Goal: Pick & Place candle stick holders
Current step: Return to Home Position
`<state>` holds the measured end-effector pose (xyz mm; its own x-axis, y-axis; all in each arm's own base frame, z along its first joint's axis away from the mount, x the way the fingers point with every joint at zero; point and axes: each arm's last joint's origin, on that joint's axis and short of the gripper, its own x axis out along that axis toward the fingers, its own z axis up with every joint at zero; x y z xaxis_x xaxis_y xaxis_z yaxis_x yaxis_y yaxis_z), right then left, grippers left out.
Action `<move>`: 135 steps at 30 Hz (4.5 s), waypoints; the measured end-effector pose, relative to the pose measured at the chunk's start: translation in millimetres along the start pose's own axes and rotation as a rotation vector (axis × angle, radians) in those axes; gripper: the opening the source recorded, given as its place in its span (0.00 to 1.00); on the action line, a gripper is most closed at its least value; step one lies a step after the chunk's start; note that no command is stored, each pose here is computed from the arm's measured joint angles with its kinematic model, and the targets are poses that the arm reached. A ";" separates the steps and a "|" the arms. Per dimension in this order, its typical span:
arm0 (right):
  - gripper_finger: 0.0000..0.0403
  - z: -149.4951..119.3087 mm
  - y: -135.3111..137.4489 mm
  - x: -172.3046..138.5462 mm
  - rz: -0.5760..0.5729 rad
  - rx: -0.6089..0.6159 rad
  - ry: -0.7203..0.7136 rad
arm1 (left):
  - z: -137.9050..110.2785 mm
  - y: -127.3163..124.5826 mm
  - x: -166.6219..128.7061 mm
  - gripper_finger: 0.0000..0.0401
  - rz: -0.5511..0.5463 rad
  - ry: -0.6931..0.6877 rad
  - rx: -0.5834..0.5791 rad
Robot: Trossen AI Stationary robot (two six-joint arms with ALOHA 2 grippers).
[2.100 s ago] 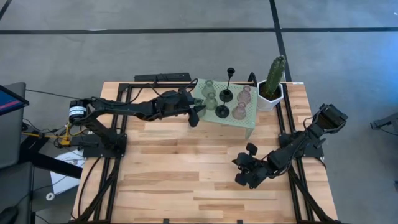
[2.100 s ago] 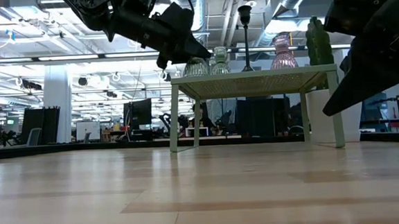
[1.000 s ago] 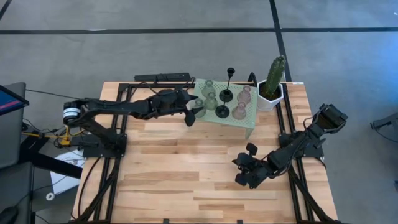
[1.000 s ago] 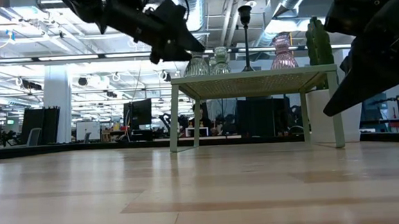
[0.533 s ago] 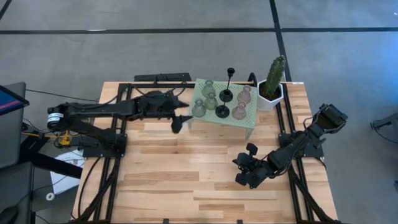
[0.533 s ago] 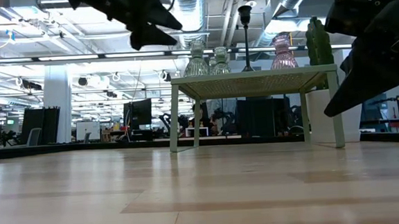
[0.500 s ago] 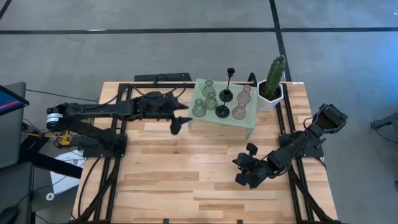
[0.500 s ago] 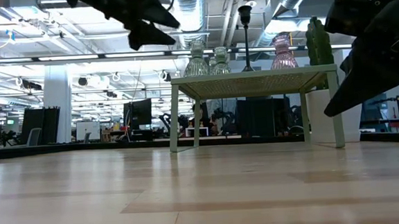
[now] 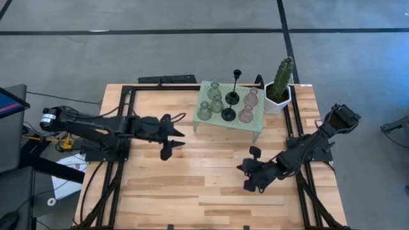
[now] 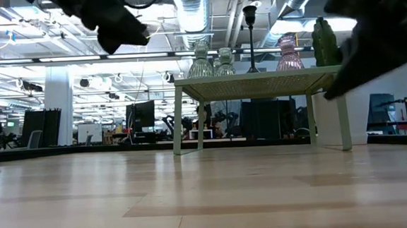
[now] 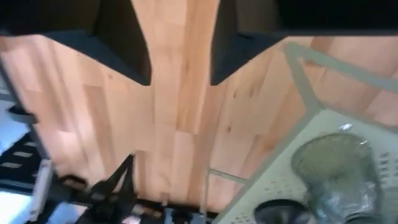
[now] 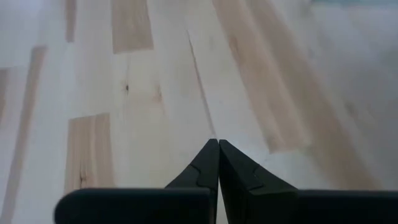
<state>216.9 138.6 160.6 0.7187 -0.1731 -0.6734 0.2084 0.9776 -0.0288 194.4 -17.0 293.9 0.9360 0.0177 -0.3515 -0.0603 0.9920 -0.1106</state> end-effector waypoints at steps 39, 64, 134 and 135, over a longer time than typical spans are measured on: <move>0.00 18.5 -127.3 -97.0 0.130 -0.149 -0.392 | 0.5 -13.2 -55.1 0.01 -0.039 -0.332 0.330; 0.00 5.1 -146.8 -133.2 0.154 -0.096 -0.531 | -41.5 14.8 -123.4 0.01 -0.068 -0.572 0.127; 0.00 -61.6 -137.6 -76.2 0.409 -0.133 -0.722 | -72.3 22.5 -128.9 0.01 -0.082 -0.420 0.133; 0.00 -61.6 -137.6 -76.1 0.409 -0.133 -0.721 | -74.0 22.2 -127.0 0.01 -0.086 -0.413 0.129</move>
<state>92.6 24.6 170.3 0.9780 0.2083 -0.0135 -0.2083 0.9781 -0.0024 48.6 -6.4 267.3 0.9974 -0.0437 0.0579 0.0436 0.9990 0.0030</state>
